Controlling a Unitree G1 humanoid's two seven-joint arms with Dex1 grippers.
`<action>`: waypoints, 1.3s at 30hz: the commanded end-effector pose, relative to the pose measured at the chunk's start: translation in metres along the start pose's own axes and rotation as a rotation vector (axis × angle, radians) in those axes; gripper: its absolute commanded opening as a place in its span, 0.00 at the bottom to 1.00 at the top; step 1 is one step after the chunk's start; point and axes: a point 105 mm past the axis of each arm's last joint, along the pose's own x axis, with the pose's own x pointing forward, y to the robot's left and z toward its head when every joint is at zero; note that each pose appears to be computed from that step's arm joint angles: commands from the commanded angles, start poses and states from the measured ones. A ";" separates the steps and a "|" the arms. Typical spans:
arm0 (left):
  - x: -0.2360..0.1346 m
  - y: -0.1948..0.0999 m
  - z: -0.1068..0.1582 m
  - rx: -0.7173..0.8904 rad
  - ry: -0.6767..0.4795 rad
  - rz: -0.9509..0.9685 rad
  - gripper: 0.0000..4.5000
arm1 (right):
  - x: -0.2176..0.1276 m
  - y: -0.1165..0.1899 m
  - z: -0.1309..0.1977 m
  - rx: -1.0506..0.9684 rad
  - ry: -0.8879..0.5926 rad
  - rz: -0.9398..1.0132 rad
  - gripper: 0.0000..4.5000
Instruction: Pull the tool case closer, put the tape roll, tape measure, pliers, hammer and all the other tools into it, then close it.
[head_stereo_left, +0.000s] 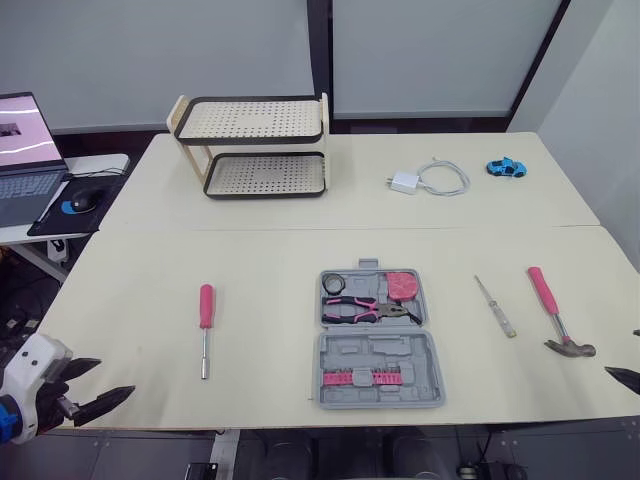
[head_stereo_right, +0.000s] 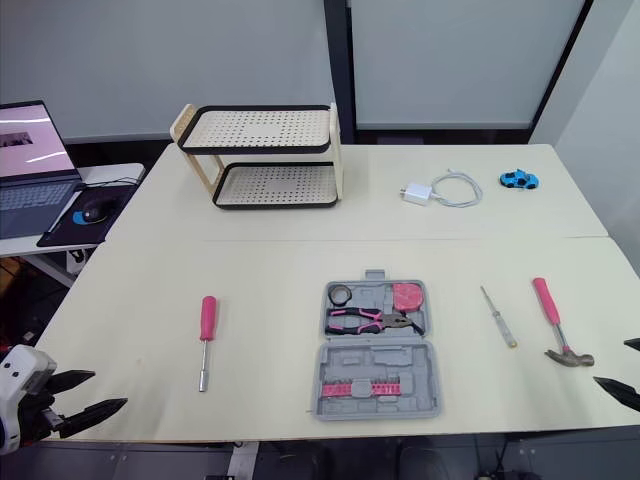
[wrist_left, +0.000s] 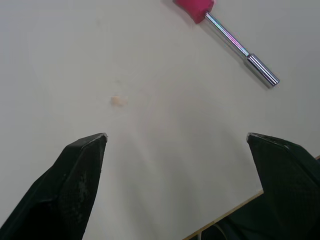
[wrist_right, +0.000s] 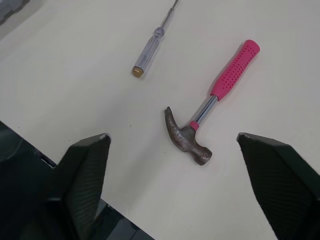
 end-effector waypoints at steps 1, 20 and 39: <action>-0.004 0.002 0.007 0.002 -0.035 0.025 1.00 | -0.005 -0.007 0.004 -0.012 -0.003 -0.019 0.99; 0.008 -0.025 0.036 0.115 -0.104 -0.090 1.00 | -0.003 0.003 0.017 0.026 -0.046 0.039 0.99; 0.070 -0.167 0.179 0.485 -0.429 -0.609 1.00 | 0.119 0.036 0.067 0.202 -0.111 -0.115 0.99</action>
